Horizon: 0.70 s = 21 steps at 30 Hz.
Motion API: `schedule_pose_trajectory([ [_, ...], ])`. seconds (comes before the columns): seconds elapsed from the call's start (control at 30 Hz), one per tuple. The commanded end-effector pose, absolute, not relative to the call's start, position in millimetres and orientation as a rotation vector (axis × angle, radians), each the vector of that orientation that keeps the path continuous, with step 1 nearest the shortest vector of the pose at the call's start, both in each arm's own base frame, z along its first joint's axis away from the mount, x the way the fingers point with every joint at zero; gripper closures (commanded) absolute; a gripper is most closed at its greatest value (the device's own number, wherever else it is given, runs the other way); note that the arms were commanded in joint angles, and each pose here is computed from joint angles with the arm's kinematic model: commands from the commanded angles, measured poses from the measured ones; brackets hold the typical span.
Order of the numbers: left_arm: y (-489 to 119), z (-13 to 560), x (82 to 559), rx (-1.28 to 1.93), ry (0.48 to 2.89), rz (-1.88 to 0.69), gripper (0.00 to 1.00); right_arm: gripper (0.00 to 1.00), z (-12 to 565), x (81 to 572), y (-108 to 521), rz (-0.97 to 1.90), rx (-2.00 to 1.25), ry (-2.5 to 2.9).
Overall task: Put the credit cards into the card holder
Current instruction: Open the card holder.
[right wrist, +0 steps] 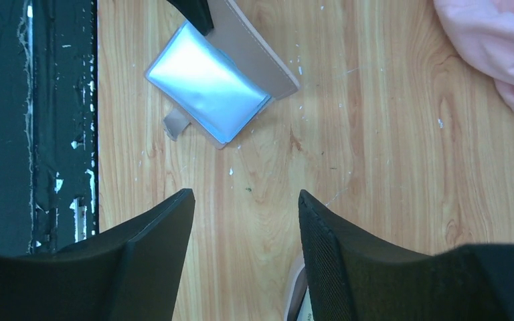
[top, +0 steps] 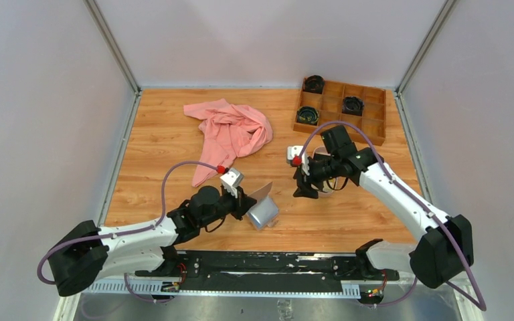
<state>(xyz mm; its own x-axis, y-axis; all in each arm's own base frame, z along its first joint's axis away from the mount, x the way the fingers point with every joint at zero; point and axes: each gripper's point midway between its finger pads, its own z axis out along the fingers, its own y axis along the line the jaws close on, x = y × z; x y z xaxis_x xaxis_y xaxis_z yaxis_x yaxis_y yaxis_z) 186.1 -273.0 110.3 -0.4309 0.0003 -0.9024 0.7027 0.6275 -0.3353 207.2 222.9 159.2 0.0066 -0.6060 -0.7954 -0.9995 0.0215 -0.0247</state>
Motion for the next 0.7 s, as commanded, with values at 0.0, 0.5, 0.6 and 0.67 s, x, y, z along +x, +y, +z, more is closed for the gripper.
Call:
schedule_pose_trajectory([
  [0.0, -268, 117, 195, 0.342, 1.865, -0.865, 1.0, 0.37, 169, 190, 220, 0.892, -1.661, 1.606],
  [0.5, -276, 104, 199, 0.158, 1.919, -0.759, 1.0, 0.59, 143, 176, 244, 1.206, -1.591, 1.63],
  [0.6, -275, 102, 200, 0.147, 1.923, -0.754, 1.0, 0.6, 138, 181, 246, 1.232, -1.551, 1.723],
  [0.67, -273, 101, 200, 0.142, 1.925, -0.746, 1.0, 0.61, 136, 183, 247, 1.246, -1.533, 1.763],
])
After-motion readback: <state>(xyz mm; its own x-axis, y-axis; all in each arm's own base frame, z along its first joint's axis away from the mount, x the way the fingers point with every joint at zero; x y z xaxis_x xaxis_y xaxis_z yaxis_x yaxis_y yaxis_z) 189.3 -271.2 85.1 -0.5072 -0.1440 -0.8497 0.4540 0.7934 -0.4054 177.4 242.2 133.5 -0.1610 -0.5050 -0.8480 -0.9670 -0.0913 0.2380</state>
